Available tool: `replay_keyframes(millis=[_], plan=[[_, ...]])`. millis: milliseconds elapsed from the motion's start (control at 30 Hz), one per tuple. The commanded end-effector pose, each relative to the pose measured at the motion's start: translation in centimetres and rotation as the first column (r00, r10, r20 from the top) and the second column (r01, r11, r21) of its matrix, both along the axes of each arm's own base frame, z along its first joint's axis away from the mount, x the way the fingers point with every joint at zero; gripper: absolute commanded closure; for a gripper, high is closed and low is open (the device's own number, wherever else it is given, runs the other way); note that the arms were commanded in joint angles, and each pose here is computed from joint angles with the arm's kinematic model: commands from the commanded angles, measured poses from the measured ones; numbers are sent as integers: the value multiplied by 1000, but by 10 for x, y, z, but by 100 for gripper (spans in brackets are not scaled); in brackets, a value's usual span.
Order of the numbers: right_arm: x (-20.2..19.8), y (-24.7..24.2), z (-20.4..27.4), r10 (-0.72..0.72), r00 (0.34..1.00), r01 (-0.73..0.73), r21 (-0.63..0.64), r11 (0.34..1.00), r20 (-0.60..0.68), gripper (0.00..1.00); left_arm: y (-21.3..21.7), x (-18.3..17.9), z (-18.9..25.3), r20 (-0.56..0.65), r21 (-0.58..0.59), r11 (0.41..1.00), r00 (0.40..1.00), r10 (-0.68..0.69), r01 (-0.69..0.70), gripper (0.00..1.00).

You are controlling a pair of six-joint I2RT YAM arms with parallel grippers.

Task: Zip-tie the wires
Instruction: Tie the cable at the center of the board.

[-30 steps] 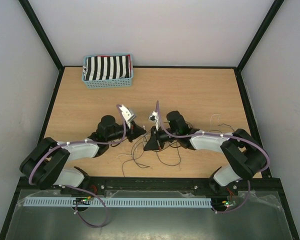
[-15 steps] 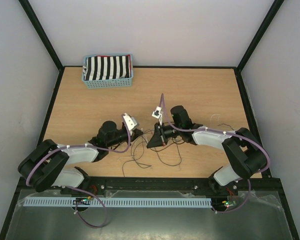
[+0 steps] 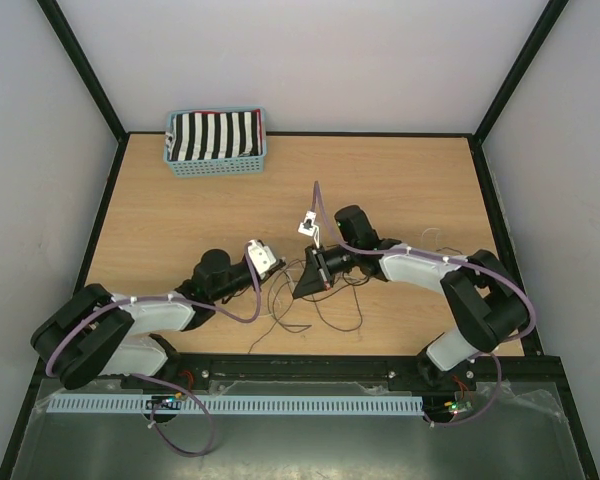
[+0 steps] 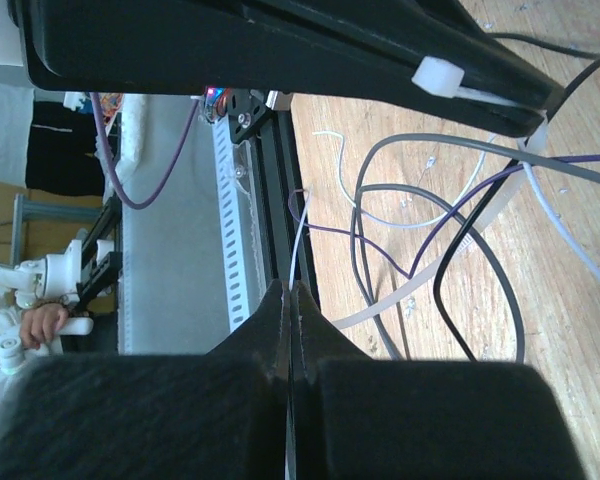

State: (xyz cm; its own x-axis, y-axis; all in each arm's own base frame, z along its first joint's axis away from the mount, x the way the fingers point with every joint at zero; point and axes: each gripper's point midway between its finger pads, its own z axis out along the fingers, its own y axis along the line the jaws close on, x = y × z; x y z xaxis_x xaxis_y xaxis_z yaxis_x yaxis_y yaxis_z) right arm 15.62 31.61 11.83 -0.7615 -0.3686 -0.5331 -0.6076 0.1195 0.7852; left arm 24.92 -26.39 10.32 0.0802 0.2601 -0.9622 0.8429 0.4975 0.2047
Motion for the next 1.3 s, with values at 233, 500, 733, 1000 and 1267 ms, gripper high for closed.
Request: replay_keyframes(millis=[233, 500, 733, 1000, 1267], plan=[[4, 6, 7, 34, 999, -34, 13, 999, -41, 100, -6, -3, 20, 120, -16, 999, 992, -31, 33, 100], [9, 7, 6, 21, 998, -21, 4, 1000, -57, 100, -7, -5, 21, 137, -7, 999, 990, -38, 39, 100], [16, 4, 7, 5, 999, -5, 10, 1000, -50, 100, -5, -7, 19, 149, 5, 999, 988, -38, 38, 100], [18, 4, 8, 19, 998, -17, 25, 1000, -61, 100, -8, -10, 21, 154, 3, 999, 987, -53, 53, 100], [18, 4, 9, 24, 998, -22, 32, 999, -60, 100, -9, -11, 18, 151, 12, 998, 987, -56, 55, 100]])
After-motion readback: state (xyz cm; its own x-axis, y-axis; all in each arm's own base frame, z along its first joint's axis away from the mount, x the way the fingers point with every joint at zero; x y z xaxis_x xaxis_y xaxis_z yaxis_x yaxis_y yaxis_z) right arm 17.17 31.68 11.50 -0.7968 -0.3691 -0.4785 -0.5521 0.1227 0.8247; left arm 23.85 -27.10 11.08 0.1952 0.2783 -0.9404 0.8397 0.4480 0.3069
